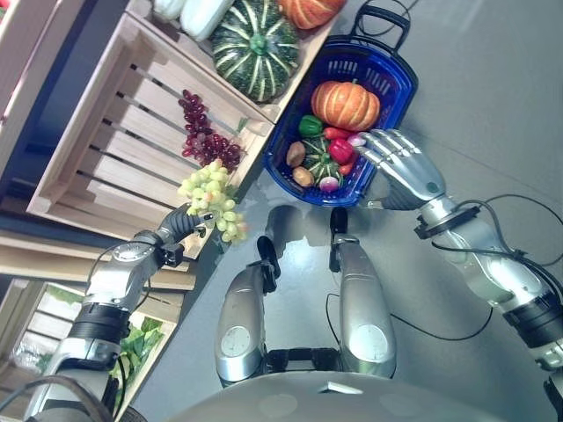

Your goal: Pick up fruits and vegetables into the basket

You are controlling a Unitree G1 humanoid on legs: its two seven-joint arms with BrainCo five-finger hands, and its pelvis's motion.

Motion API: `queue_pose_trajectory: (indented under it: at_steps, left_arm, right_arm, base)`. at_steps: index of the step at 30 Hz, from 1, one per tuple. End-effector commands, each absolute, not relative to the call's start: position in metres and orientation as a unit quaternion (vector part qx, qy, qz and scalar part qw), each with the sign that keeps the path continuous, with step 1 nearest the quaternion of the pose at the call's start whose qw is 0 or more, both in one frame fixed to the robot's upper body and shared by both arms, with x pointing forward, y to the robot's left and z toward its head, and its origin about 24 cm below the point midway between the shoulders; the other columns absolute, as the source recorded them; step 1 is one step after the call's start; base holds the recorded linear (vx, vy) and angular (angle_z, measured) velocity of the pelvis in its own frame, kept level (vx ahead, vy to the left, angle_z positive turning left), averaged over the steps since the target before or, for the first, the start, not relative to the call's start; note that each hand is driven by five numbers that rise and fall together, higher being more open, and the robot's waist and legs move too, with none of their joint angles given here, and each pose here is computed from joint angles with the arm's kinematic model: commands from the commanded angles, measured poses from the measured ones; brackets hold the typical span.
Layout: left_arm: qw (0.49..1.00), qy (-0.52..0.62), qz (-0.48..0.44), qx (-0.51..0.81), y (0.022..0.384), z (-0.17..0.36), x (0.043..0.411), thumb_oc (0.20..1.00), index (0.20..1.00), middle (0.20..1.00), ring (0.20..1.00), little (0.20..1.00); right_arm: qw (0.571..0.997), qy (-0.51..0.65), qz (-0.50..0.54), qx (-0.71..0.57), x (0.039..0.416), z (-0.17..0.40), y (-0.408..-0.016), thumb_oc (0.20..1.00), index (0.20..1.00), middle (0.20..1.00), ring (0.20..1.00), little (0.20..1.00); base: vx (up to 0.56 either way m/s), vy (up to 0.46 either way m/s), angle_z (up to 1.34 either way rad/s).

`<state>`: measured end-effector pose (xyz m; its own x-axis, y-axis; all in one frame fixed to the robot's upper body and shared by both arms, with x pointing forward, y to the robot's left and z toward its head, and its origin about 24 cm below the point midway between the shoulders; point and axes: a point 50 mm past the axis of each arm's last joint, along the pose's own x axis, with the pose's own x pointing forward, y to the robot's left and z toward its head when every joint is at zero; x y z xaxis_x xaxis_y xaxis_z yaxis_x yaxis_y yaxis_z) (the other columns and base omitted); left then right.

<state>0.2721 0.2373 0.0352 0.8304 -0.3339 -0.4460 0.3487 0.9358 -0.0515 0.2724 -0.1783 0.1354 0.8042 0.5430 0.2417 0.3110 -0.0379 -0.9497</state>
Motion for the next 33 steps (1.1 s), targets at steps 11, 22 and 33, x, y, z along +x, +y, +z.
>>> queue_pose_trajectory:
  at_steps: [11,22,33]
  left_arm:
    - [0.881,0.235,-0.411,-0.014,0.193,0.073,0.253,0.200,0.200,0.200,0.200,0.200]
    - [0.804,0.248,-0.535,0.075,0.161,0.087,0.250,0.200,0.200,0.200,0.200,0.200]
    - [0.755,0.237,-0.596,0.136,0.136,0.096,0.252,0.200,0.200,0.200,0.200,0.200]
  right_arm:
    - [0.620,-0.385,0.179,-0.660,0.273,0.153,-0.138,1.000,1.000,1.000,1.000,1.000]
    - [0.637,-0.407,0.265,-0.599,0.272,0.159,-0.099,1.000,1.000,1.000,1.000,1.000]
    - [0.643,-0.410,0.337,-0.553,0.268,0.168,-0.065,1.000,1.000,1.000,1.000,1.000]
  base:
    - [0.01,-0.050,0.14]
    - [-0.01,-0.047,0.08]
    - [-0.01,-0.008,0.04]
